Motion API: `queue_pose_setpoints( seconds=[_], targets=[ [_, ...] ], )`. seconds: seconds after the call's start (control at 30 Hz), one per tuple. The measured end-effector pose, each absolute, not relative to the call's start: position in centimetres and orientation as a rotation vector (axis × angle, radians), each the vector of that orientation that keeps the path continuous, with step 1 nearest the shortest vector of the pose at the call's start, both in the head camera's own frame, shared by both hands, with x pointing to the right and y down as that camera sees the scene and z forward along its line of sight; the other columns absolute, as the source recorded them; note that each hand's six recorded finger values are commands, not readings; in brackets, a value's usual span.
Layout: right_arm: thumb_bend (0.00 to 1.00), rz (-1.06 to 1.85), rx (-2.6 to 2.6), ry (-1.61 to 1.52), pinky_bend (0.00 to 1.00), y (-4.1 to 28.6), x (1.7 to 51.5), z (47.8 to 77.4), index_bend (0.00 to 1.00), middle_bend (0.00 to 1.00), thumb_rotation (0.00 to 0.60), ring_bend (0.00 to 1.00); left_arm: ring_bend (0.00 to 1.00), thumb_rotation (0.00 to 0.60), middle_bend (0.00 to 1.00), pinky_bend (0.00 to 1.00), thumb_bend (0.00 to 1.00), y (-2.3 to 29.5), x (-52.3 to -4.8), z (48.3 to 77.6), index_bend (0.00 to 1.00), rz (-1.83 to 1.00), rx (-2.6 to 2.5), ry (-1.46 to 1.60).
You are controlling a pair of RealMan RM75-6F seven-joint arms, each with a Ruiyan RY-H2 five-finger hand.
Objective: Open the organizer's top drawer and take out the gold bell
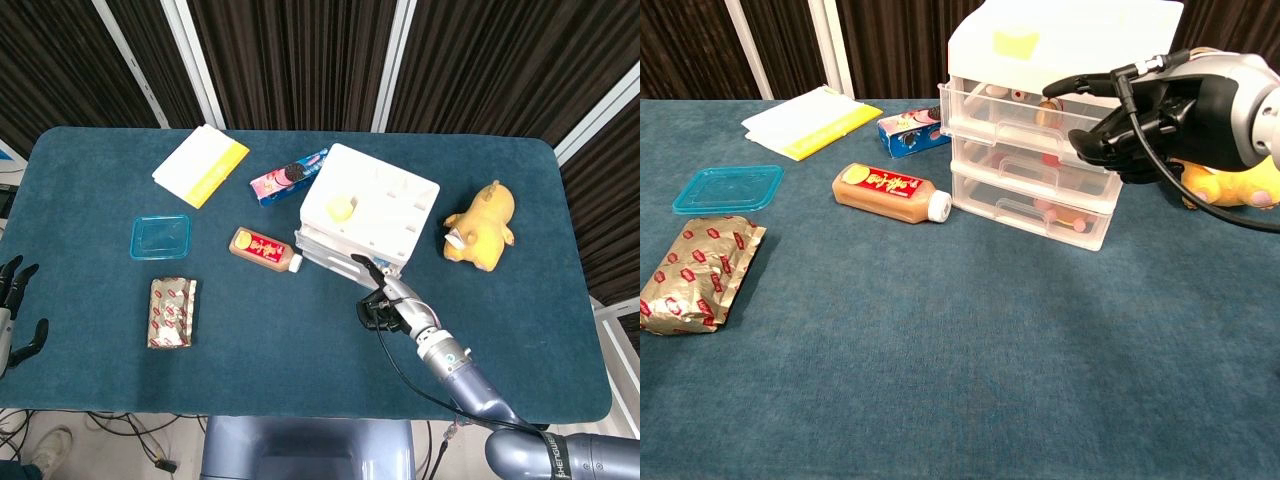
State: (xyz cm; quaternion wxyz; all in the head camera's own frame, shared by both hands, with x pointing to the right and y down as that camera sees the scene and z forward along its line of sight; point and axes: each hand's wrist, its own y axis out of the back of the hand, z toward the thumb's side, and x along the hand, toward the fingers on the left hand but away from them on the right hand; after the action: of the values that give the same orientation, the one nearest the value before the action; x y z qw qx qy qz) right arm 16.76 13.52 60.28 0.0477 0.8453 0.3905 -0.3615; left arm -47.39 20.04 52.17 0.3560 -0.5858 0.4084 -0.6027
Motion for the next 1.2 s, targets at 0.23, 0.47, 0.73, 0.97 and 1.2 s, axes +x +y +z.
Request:
queue_pose_setpoints(
  seconds=[0.23,0.47,0.73,0.97,1.2],
  targets=[
    [0.64,-1.162,2.586,1.151,1.0,13.4,16.4,60.5,0.01,0.87,0.6,0.96,0.0,0.6,0.0,0.0,0.42,20.0,-47.5,52.2,0.07,-1.561,-1.511,1.056],
    [0.64,-1.259,2.6,1.154,1.0,12.6,16.4,60.2,0.01,0.88,0.6,0.97,0.0,0.6,0.0,0.0,0.42,20.1,-47.5,52.3,0.07,-1.566,-1.514,1.05],
    [0.64,-1.366,2.617,1.117,1.0,12.4,16.1,59.7,0.06,0.89,0.6,1.0,0.0,0.6,0.0,0.0,0.42,20.1,-47.4,52.2,0.07,-1.567,-1.514,1.051],
    [0.64,-1.434,2.609,1.066,1.0,12.4,15.8,59.9,0.09,0.9,0.6,1.0,0.0,0.6,0.0,0.0,0.42,20.1,-47.4,52.2,0.07,-1.567,-1.515,1.052],
    [0.64,-1.465,2.592,1.048,1.0,12.1,15.4,60.0,0.14,0.91,0.6,1.0,0.0,0.6,0.0,0.0,0.42,20.1,-47.5,52.3,0.07,-1.571,-1.515,1.051]
  ],
)
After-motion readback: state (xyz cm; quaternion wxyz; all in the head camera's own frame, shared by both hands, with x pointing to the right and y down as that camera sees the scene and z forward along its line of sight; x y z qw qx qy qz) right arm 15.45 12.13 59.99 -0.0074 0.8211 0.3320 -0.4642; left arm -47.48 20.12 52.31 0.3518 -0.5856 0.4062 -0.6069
